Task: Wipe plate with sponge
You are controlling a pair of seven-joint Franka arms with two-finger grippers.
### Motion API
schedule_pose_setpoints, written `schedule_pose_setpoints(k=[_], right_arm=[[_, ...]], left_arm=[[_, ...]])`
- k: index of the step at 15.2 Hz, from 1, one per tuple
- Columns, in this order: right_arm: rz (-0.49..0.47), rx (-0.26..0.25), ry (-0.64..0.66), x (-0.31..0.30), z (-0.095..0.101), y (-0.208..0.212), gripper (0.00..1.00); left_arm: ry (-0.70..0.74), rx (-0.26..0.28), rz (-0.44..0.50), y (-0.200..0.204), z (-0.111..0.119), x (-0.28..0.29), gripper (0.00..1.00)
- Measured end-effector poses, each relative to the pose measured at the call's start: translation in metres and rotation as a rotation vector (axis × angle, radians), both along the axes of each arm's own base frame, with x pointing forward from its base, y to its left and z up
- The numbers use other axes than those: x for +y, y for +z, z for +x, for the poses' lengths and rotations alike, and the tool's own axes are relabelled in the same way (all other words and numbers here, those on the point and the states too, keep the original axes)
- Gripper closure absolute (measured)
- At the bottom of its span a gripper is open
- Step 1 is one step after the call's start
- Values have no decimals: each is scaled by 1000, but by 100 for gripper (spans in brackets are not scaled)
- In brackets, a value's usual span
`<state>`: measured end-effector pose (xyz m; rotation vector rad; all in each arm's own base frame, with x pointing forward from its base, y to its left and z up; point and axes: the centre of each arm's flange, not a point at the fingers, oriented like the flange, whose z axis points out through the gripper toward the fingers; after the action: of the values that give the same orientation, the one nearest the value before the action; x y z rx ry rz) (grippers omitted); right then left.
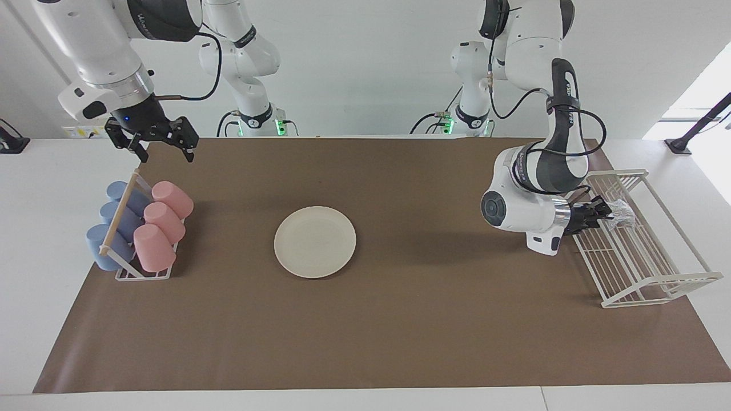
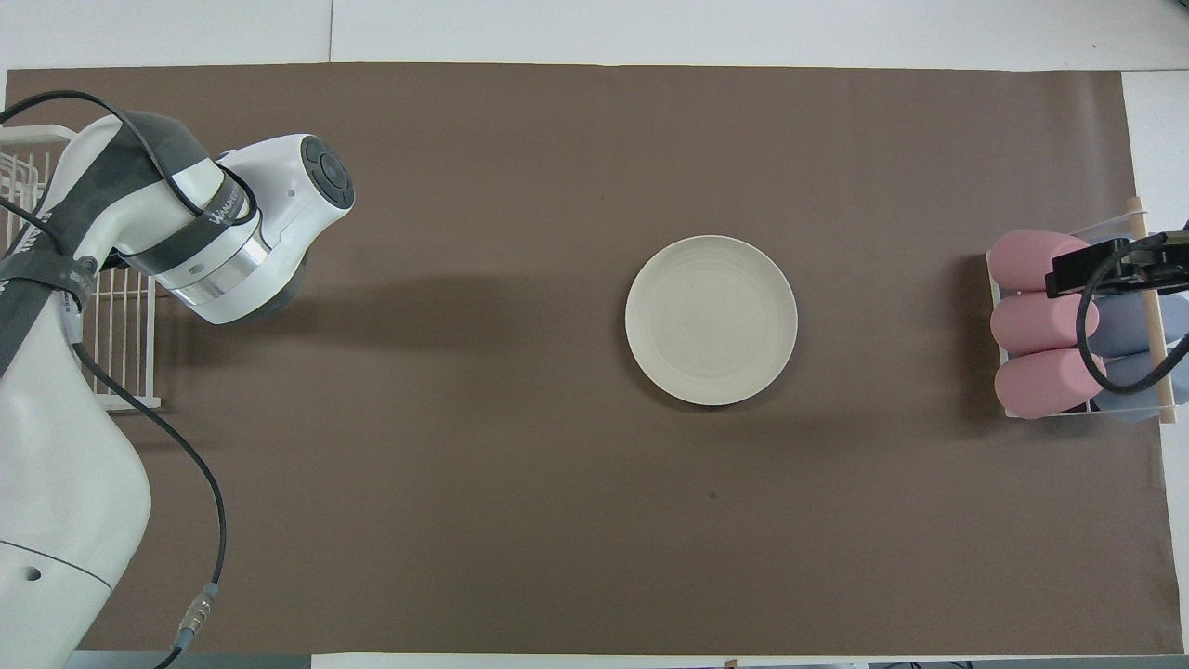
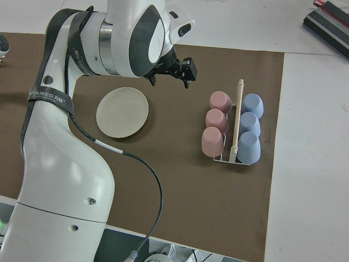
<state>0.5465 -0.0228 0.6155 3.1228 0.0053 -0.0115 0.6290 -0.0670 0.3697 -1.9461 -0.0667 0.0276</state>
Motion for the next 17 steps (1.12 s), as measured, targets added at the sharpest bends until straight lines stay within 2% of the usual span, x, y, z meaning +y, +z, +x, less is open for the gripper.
schedule_pose_setpoints(k=[2, 3, 4, 5, 7, 9, 12, 14, 17], right_arm=[[0, 0, 1, 1, 0, 0, 0], [0, 0, 2, 1, 0, 0, 0], [0, 0, 2, 1, 0, 0, 0], [0, 1, 2, 1, 0, 0, 0], [0, 1, 2, 1, 0, 0, 0], [0, 1, 2, 1, 0, 0, 0], [0, 1, 2, 1, 0, 0, 0], [0, 1, 2, 1, 0, 0, 0], [0, 2, 0, 1, 0, 0, 0]], left_arm=[[0, 0, 0, 0, 0, 0, 30], [0, 0, 0, 0, 0, 0, 15], [0, -1, 0, 0, 0, 0, 4], [0, -1, 0, 0, 0, 0, 0], [2, -2, -6, 0, 0, 0, 0], [33, -9, -66, 3, 0, -4, 0], [126, -38, -245, 31, 3, -3, 0], [165, -41, -389, 68, 0, 7, 0], [198, -76, -604, 131, -17, 18, 0]])
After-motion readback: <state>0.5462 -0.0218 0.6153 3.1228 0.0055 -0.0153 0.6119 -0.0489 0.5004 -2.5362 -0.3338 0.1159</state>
